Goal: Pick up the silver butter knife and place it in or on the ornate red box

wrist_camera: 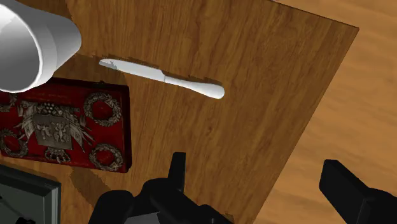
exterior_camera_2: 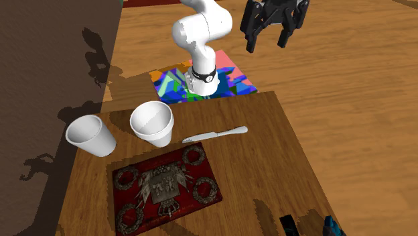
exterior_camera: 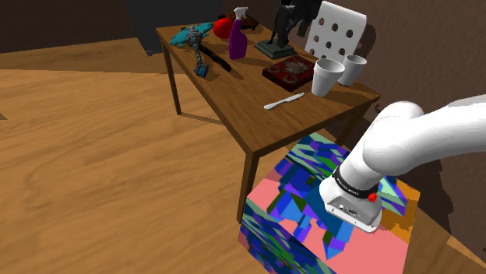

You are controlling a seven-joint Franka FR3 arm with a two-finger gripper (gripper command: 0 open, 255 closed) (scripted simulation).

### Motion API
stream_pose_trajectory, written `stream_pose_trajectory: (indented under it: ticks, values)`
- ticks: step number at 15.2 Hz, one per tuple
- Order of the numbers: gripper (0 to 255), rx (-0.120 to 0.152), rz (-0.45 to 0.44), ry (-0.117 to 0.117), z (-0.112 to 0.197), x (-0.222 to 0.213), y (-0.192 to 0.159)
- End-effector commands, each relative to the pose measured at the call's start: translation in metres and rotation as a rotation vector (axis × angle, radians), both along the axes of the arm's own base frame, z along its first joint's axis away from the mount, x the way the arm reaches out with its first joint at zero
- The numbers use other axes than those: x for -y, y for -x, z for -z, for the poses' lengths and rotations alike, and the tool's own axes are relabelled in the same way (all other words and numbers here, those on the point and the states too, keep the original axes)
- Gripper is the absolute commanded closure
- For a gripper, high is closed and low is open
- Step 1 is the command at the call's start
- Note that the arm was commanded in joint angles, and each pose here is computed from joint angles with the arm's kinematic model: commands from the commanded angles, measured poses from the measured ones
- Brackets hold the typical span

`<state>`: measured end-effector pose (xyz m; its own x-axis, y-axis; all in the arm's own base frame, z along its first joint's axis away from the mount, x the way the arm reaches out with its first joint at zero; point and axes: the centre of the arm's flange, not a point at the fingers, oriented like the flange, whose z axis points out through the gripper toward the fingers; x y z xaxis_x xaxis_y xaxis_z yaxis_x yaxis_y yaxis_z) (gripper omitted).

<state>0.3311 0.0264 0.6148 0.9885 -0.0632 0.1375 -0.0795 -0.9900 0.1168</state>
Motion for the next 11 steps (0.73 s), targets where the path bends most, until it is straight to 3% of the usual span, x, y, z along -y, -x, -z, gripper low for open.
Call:
stream_pose_trajectory:
  ticks: [1,11]
  values:
    - [0,0.000,0.000,0.000,0.000,0.000,0.000]
    - [0,-0.095,-0.645,-0.018,0.106,0.088,0.005]
